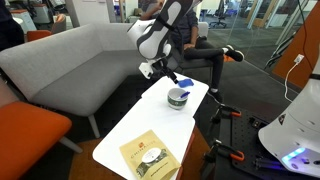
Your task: Put the pen in the cup
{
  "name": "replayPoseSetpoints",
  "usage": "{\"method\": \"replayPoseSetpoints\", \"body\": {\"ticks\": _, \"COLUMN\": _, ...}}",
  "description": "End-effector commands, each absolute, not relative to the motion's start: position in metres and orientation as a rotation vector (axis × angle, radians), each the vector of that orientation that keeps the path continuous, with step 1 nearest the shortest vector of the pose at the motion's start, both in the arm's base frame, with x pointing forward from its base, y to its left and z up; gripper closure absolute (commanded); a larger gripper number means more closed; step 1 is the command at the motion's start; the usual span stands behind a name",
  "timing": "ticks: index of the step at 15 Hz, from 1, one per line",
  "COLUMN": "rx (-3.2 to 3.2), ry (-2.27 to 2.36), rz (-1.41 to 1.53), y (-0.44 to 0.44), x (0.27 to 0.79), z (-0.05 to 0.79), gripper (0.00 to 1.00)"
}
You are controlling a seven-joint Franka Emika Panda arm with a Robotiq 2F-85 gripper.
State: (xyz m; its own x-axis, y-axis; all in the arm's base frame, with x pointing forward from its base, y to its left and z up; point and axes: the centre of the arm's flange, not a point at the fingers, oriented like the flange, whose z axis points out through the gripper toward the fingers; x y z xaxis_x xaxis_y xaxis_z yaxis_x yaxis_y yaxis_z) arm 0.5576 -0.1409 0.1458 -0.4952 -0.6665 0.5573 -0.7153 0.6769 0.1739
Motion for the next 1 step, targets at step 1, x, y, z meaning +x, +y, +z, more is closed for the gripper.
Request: {"method": "replayPoseSetpoints", "body": {"ticks": 1, "rx": 1.272, "ry": -2.359, "rz": 0.062, "y": -0.1374, "x": 0.5189, "z": 0.1713, "gripper": 0.00}}
